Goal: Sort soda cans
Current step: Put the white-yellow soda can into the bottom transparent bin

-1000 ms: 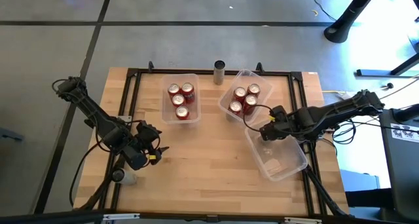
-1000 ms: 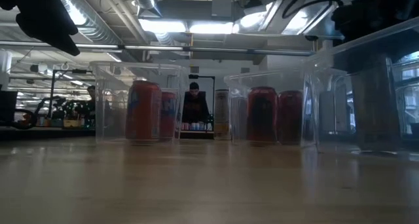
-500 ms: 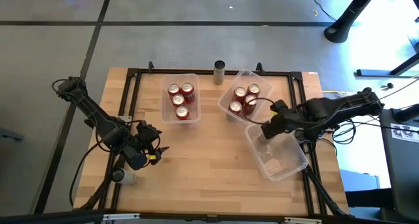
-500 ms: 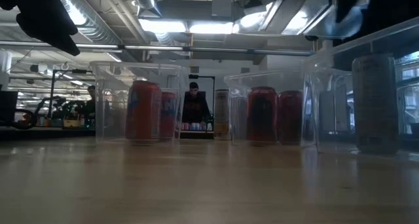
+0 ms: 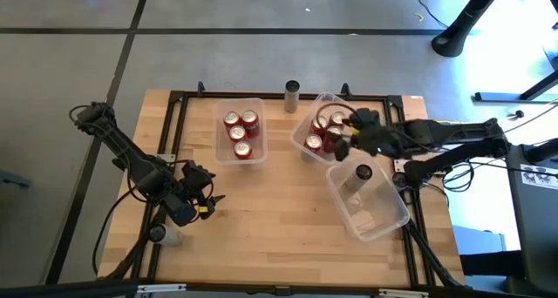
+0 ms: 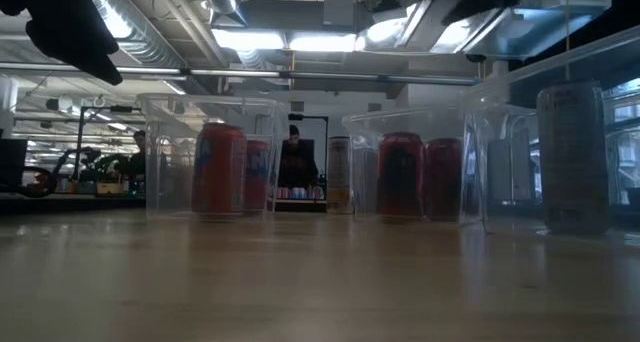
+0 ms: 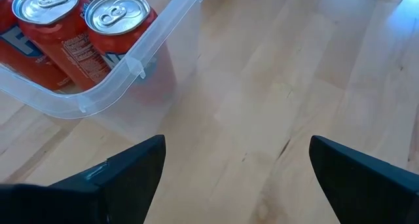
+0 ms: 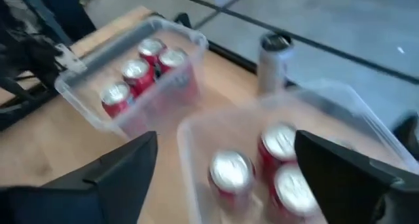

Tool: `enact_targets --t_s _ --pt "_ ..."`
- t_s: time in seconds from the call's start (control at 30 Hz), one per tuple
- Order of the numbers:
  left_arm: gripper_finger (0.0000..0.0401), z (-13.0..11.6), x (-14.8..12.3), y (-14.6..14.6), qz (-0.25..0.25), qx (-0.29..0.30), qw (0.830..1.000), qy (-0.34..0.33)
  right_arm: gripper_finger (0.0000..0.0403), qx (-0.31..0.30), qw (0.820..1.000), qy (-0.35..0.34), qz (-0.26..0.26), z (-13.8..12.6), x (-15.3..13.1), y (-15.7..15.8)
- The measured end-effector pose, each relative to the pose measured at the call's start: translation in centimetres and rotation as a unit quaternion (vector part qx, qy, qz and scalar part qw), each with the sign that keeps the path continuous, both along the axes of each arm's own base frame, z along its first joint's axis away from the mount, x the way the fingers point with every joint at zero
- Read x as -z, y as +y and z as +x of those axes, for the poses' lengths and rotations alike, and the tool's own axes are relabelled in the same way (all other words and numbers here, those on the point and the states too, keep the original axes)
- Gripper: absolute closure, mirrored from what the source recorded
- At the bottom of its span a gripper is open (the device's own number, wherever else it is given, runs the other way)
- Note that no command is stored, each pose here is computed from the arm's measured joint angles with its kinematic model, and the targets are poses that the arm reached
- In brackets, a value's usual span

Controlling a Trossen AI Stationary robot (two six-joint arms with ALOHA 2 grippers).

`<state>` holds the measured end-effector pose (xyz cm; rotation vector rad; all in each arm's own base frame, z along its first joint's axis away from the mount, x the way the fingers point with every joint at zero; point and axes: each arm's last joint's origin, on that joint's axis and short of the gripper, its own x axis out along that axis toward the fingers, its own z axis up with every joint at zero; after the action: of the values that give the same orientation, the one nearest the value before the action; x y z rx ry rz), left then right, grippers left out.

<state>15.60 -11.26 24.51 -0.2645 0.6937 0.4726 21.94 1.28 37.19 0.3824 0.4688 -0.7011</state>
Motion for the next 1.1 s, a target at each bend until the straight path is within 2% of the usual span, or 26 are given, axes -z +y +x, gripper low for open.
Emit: enact_targets --t_s 0.1,0.17,0.3,0.47,0.63,0.87,1.1 --pt "0.0036 0.2 0.0 0.2 0.004 -0.003 1.000 0.002 0.0016 -0.016 1.000 -0.012 -0.018 1.9 -0.1 -1.7" --pt "0.0036 0.3 0.0 0.4 0.009 -0.003 1.000 0.005 0.0008 -0.028 0.999 -0.018 -0.030 3.3 0.1 -3.1" --pt "0.0036 0.6 0.0 0.8 0.021 -0.005 1.000 0.011 0.0026 -0.043 0.997 -0.030 -0.059 5.7 0.5 -5.8" --pt "0.0036 0.7 0.0 1.1 0.022 -0.013 1.000 0.012 0.0041 0.000 0.995 -0.052 -0.090 8.3 1.7 -8.3" --pt "0.0036 0.8 0.0 1.2 0.017 -0.022 1.000 0.009 0.0042 0.007 0.990 -0.047 -0.131 11.0 3.7 -11.6" --pt "0.0036 0.9 0.0 1.2 0.014 -0.025 1.000 0.007 0.0042 0.052 0.994 -0.024 -0.096 12.9 5.6 -18.8" --pt "0.0036 0.9 0.0 1.2 0.003 -0.035 0.999 0.001 0.0042 0.080 0.994 0.070 -0.002 14.5 7.4 -24.3"
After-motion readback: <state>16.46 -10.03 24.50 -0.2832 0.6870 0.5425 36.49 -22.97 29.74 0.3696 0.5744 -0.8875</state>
